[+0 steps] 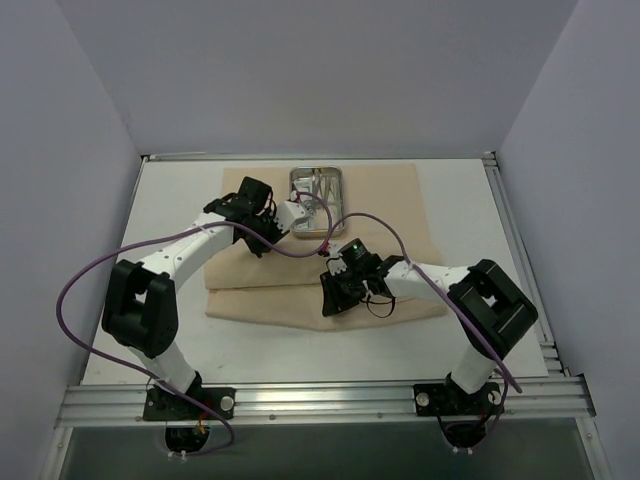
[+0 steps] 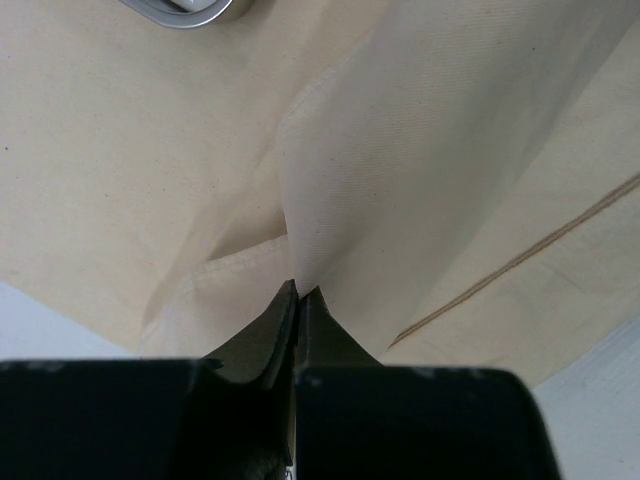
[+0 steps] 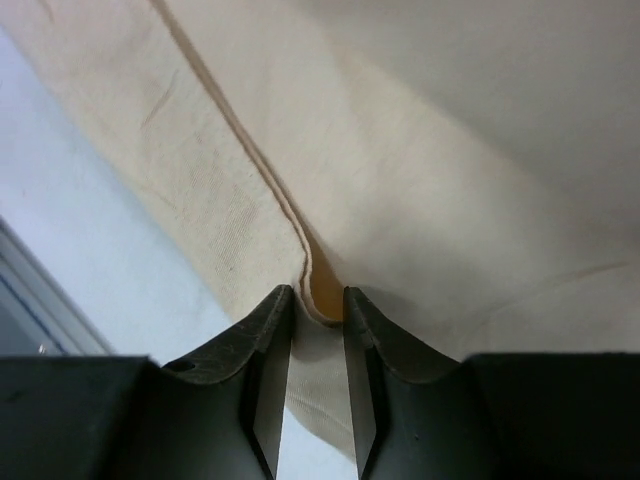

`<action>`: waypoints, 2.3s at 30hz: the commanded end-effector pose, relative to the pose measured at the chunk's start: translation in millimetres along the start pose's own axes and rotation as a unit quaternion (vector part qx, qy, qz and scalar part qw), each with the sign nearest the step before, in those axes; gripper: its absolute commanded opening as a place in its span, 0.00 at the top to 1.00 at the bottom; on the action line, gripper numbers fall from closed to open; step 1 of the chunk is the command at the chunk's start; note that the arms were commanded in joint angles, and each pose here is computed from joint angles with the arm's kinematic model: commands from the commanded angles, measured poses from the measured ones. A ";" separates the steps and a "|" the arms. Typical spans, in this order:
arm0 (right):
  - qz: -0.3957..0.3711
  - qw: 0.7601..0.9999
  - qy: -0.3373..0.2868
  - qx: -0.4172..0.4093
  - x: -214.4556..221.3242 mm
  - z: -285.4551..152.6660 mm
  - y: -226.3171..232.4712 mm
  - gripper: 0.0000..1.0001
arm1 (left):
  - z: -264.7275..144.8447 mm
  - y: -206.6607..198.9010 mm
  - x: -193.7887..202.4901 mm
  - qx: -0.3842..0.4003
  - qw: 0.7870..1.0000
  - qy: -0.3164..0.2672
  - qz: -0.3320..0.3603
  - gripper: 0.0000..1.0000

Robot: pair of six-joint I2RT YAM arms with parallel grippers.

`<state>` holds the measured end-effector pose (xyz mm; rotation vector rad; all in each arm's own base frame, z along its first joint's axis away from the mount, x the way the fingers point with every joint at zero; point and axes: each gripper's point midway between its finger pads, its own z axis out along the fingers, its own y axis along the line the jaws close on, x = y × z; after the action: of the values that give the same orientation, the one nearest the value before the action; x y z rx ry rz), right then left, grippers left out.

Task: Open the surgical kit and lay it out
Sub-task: Smooth out the surgical kit at the center of the board.

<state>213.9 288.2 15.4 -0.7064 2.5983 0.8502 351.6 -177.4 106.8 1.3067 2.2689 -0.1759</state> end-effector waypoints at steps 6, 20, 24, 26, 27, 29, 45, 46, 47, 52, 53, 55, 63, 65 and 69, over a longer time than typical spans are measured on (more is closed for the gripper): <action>-0.021 0.996 0.073 -0.046 40.3 -40.2 42.2 0.78 | -12.8 13.2 -21.4 -0.024 0.999 -0.038 0.005 0.98; 0.002 0.990 0.137 -0.020 126.7 -48.4 98.8 0.77 | -19.2 14.7 -14.0 -0.030 0.999 -0.039 0.004 0.98; -0.014 0.992 0.122 -0.025 118.8 -63.1 113.0 0.76 | -20.7 15.5 -11.6 -0.030 0.999 -0.040 0.003 0.98; -0.027 0.997 0.075 -0.019 90.8 -69.4 119.1 0.76 | -20.7 13.9 -10.7 -0.027 0.999 -0.039 0.003 0.98; -0.025 0.998 0.055 -0.008 75.8 -69.7 112.1 0.76 | -20.7 13.8 -10.7 -0.027 0.999 -0.039 0.003 0.98; -0.018 1.000 0.017 0.019 46.6 -67.1 100.6 0.80 | -20.6 12.2 -10.3 -0.023 0.999 -0.039 0.001 0.98; 0.012 0.993 -0.058 0.101 24.0 -31.5 40.1 1.00 | -28.7 -31.3 4.6 0.069 0.997 -0.026 0.023 0.98; 0.016 0.993 -0.048 0.107 31.9 -31.0 35.5 1.00 | -27.0 -34.8 9.3 0.074 0.997 -0.021 0.024 0.98; 0.021 0.993 -0.034 0.112 42.1 -31.2 31.4 1.00 | -28.8 -37.5 10.1 0.076 0.997 -0.021 0.026 0.98; 0.040 0.994 -0.038 0.098 53.4 -47.0 37.4 1.00 | -30.8 -59.2 27.7 0.119 0.992 0.003 0.045 0.98; 0.043 0.993 -0.054 0.097 45.8 -53.9 40.0 1.00 | -30.6 -66.6 36.0 0.133 0.990 0.015 0.045 0.98; 0.049 0.989 -0.097 0.099 22.1 -79.4 45.3 1.00 | -30.7 -73.2 43.1 0.143 0.988 0.023 0.058 0.98; 0.109 0.956 -0.193 0.192 -46.7 -147.4 -7.1 0.92 | -52.1 -128.4 76.3 0.255 0.953 0.087 0.138 0.52; 0.122 0.945 -0.208 0.222 -63.9 -164.1 -32.3 0.86 | -61.4 -140.2 81.9 0.276 0.943 0.103 0.155 0.47; 0.151 0.925 -0.207 0.281 -84.1 -184.5 -87.4 0.62 | -81.1 -142.8 74.7 0.292 0.937 0.086 0.170 0.42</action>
<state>285.6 177.5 157.3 0.0184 2.3571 0.4041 185.1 -167.5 89.5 2.0110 2.2645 -0.5857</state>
